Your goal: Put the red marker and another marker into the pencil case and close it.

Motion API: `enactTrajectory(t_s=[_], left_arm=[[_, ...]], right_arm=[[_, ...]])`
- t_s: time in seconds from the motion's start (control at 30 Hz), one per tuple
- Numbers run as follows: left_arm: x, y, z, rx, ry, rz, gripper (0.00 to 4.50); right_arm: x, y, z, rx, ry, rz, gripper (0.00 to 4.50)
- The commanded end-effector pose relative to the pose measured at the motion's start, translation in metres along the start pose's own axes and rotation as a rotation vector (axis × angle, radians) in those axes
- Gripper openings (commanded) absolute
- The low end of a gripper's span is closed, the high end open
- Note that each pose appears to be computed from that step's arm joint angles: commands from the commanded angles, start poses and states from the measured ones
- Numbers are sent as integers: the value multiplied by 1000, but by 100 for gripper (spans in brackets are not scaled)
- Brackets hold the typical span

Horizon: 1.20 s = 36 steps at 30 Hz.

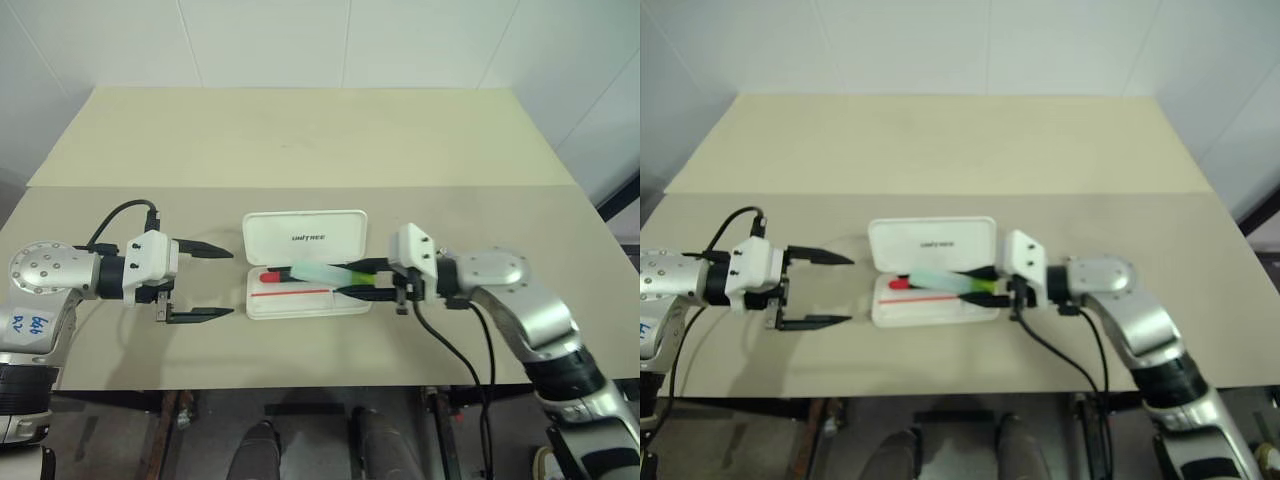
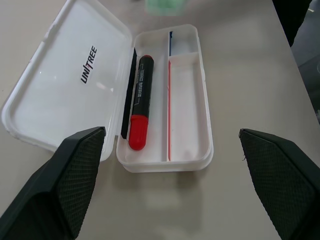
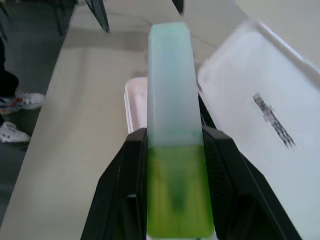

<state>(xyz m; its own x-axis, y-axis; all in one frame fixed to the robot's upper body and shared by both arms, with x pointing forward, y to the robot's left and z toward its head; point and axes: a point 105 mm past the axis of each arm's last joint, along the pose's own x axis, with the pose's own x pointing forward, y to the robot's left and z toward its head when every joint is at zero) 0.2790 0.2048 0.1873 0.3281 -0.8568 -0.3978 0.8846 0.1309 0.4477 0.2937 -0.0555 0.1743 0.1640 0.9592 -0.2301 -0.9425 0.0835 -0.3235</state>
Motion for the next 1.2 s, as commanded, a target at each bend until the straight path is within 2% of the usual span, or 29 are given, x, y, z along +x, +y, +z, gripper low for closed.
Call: enactTrajectory(t_s=[0.03,0.23,0.63,1.2], left_arm=[[-9,2,4,36,19,26,450],[-12,0,4,31,24,41,450],[-8,-2,6,21,9,53,450],[-2,0,11,30,-10,50,450]], right_arm=[[16,2,1,-43,-17,61,113],[35,4,-11,-38,2,120,113],[68,9,-15,-21,9,166,113],[72,4,-30,-35,43,192,113]])
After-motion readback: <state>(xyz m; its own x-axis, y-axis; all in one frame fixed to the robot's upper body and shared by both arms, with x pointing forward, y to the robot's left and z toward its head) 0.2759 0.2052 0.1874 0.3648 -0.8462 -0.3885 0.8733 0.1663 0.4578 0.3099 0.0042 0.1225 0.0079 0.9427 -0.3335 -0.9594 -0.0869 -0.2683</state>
